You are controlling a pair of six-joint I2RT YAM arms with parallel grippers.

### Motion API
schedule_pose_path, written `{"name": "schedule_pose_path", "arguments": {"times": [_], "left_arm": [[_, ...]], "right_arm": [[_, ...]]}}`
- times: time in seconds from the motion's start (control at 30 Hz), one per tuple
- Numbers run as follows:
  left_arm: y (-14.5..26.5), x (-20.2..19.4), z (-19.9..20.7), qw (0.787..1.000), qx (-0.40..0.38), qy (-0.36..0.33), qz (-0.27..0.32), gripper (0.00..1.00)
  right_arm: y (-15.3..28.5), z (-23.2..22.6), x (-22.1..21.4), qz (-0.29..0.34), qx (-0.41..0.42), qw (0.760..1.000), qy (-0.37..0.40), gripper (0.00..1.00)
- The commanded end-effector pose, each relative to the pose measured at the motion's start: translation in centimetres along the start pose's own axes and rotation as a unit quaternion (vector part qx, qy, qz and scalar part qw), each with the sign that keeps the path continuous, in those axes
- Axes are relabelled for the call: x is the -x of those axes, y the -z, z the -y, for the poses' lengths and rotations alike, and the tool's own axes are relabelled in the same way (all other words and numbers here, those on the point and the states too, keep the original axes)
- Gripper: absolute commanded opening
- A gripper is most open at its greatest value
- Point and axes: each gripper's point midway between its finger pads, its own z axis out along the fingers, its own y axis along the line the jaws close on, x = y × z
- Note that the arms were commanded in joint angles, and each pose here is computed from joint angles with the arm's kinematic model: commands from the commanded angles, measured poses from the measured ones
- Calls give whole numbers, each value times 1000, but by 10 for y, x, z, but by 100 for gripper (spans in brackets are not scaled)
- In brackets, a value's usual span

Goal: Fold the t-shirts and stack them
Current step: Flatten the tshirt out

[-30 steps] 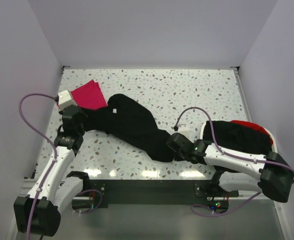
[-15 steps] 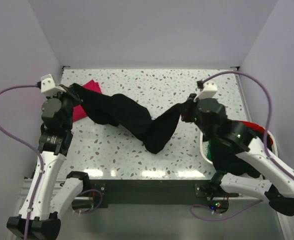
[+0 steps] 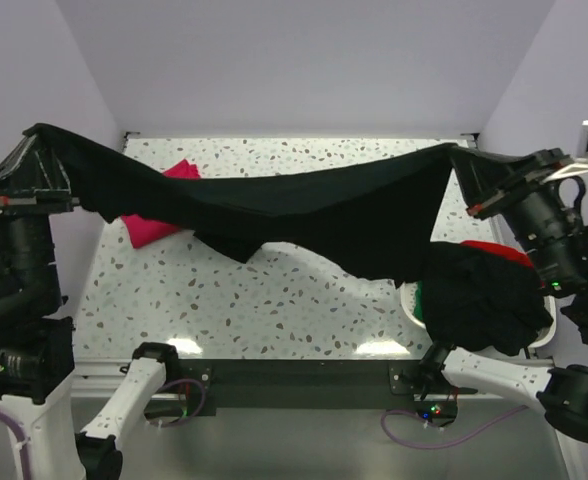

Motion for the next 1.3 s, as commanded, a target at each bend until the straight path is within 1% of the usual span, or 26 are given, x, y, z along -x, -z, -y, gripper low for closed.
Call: {"name": "schedule_pose_path", "arguments": {"times": [0.0, 0.07, 0.1, 0.2, 0.23, 0.27, 0.3, 0.33, 0.4, 0.47, 0.53, 0.6, 0.63, 0.7, 0.8, 0.83, 0.9, 0.93, 1.0, 1.03, 1.1, 1.13, 1.17, 1.2, 1.23, 1.27], "left_arm": [[1, 21, 14, 999, -28, -12, 14, 0], [-10, 19, 22, 999, -46, -10, 14, 0], [-15, 14, 25, 999, -52, -9, 9, 0], [-47, -25, 28, 997, -64, -9, -30, 0], [-64, -56, 26, 996, -66, -12, -62, 0], [-79, -82, 25, 994, -69, -12, -83, 0], [-81, -84, 24, 994, -69, -11, -81, 0], [-93, -111, 19, 992, -65, -13, -105, 0], [-103, -139, 14, 990, -64, -13, -124, 0], [-111, -168, 8, 988, -61, -14, -143, 0], [-118, -177, 6, 989, -62, -12, -137, 0], [-121, -179, 5, 989, -63, -14, -135, 0], [-120, -177, 11, 988, -77, -14, -135, 0], [-118, -165, 17, 989, -88, -13, -121, 0], [-108, -128, 29, 990, -107, -16, -87, 0], [-103, -107, 36, 991, -118, -16, -68, 0], [-96, -87, 44, 990, -129, -19, -53, 0], [-88, -64, 53, 989, -144, -17, -35, 0], [-80, -47, 60, 987, -157, -17, -22, 0], [-71, -27, 69, 985, -172, -17, -6, 0], [-61, -7, 76, 982, -186, -18, 8, 0], [-52, 17, 84, 980, -197, -18, 32, 0], [-47, 20, 84, 980, -197, -19, 26, 0], [-39, 34, 87, 978, -202, -23, 39, 0], [-31, 53, 93, 976, -209, -23, 58, 0], [-25, 63, 95, 975, -212, -25, 66, 0]], "right_arm": [[-1, -8, 17, 9, 22, 999, 39, 0], [-14, -8, 12, 0, 6, 998, 55, 0], [-20, 0, 11, 2, -24, 998, 64, 0], [-45, 13, -5, -7, -86, 992, 92, 0], [-52, 15, -6, -1, -97, 991, 93, 0], [-61, 22, -19, -11, -125, 986, 112, 0], [-67, 24, -25, -13, -133, 984, 119, 0], [-74, 27, -25, -4, -146, 982, 120, 0], [-93, 34, -44, -19, -160, 978, 131, 0], [-111, 53, -52, -29, -174, 975, 134, 0], [-133, 78, -68, -46, -199, 970, 135, 0], [-146, 83, -76, -57, -191, 971, 133, 0], [-151, 90, -80, -63, -198, 969, 134, 0], [-154, 86, -80, -64, -184, 972, 130, 0], [-147, 71, -64, -48, -152, 980, 117, 0], [-145, 68, -60, -44, -145, 982, 113, 0], [-132, 60, -41, -25, -132, 985, 107, 0], [-127, 58, -36, -22, -128, 986, 107, 0], [-111, 52, -14, 2, -118, 988, 102, 0], [-104, 50, -8, 7, -114, 988, 102, 0], [-87, 42, 13, 29, -98, 990, 97, 0], [-81, 39, 18, 32, -91, 991, 97, 0], [-75, 37, 24, 37, -88, 991, 96, 0], [-62, 33, 39, 55, -81, 991, 95, 0], [-56, 32, 44, 58, -78, 991, 97, 0], [-49, 30, 51, 65, -74, 990, 99, 0]]}}
